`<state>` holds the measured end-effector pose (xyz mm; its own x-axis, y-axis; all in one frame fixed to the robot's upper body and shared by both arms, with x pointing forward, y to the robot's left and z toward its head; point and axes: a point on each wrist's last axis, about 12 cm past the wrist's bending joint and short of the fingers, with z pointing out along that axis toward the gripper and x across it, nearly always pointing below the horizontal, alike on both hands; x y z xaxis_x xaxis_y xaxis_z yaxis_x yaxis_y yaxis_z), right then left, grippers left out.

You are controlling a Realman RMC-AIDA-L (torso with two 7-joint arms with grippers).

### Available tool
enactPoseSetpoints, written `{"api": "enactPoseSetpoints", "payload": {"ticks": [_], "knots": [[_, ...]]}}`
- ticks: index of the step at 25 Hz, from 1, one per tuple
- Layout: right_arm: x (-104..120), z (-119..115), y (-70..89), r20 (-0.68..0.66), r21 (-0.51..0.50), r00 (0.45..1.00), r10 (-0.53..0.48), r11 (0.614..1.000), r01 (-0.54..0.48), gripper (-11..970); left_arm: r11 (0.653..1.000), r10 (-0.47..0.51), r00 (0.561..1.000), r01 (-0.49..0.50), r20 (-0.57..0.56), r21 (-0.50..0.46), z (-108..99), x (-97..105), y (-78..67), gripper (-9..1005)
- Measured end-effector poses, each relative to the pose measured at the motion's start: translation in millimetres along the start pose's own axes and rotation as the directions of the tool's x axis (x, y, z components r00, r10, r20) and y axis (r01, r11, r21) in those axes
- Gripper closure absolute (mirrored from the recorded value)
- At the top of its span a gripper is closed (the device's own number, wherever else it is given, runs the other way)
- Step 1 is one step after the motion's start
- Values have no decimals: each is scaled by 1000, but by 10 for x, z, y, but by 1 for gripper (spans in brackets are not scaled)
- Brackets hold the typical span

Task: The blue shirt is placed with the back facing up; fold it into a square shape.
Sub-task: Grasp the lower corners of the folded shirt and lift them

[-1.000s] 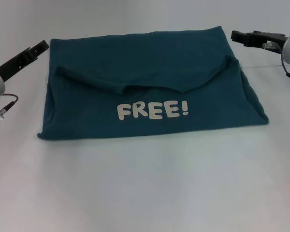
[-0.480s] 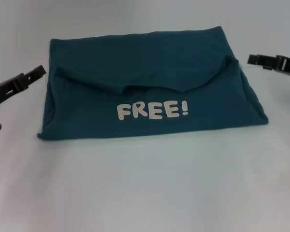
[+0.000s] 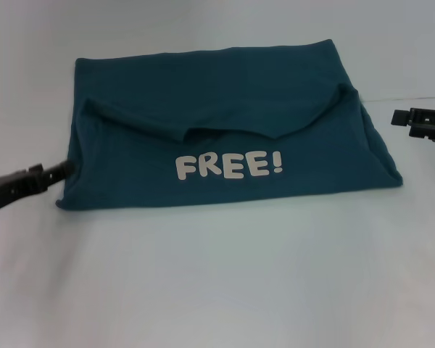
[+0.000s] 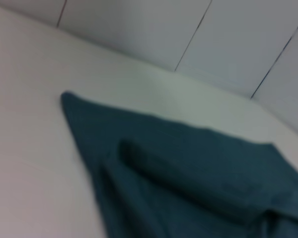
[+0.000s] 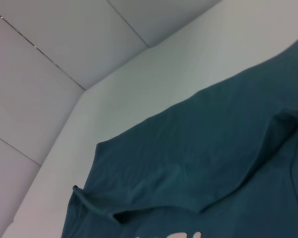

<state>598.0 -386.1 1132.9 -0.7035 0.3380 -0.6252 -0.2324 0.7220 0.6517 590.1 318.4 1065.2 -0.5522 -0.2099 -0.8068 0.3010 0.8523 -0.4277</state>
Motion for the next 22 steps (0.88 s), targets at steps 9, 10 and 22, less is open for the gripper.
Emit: {"api": "enactPoseSetpoints", "payload": {"ticks": [9,10,22], "knots": [[30,13,-8,-5,5,1000,15,1000,-15,243,999,-12,998,8,-63,-54,-29,176,64,266],[27,20,-4,-5,5,1000,14,1000,-14,243,998,-15,998,11,-66,-55,-28,194,61,268],[34,44,8,-7,3,1000,14,1000,-14,248,999,13,994,-18,-111,-46,145,281,-78,289]]}}
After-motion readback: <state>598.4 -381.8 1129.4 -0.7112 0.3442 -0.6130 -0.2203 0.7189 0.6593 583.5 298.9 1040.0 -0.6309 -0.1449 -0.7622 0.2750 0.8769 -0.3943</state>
